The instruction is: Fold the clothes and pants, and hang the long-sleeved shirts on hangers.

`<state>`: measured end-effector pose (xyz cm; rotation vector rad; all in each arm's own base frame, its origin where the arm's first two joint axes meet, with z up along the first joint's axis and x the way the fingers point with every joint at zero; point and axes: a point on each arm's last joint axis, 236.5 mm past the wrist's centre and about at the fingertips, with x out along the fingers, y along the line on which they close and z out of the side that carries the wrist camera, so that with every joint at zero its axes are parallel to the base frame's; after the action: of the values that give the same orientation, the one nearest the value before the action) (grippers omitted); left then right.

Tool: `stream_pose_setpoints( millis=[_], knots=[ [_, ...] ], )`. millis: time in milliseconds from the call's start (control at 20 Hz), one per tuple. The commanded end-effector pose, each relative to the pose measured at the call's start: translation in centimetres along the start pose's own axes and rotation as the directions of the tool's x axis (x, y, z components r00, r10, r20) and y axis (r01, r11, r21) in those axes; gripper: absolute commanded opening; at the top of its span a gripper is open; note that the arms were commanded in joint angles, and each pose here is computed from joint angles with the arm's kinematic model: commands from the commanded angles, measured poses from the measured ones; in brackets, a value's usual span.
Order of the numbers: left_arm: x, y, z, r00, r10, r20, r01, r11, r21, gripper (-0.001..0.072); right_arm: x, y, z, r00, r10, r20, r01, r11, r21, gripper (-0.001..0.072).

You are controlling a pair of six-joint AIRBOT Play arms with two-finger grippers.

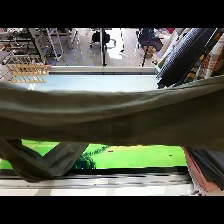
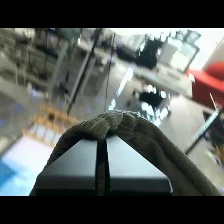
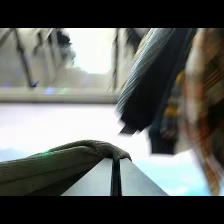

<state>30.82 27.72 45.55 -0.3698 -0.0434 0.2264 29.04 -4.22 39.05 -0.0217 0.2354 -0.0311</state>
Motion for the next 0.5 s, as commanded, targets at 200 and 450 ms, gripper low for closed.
stream_pose_setpoints(
  millis=[200, 450],
  knots=[
    [13.5, 8.2, -21.7, 0.906, -0.178, -0.384, 0.008, 0.914, -0.405, 0.0014, 20.1, 3.3, -17.3, 0.872, 0.276, -0.403, -0.179, 0.948, 0.261, 0.0019],
    [23.4, 13.1, -31.5, 0.934, -0.045, -0.355, -0.159, 0.836, -0.526, 0.0014, 35.9, 2.0, -24.1, 0.919, 0.180, -0.350, -0.049, 0.935, 0.352, 0.0019]
  ],
)
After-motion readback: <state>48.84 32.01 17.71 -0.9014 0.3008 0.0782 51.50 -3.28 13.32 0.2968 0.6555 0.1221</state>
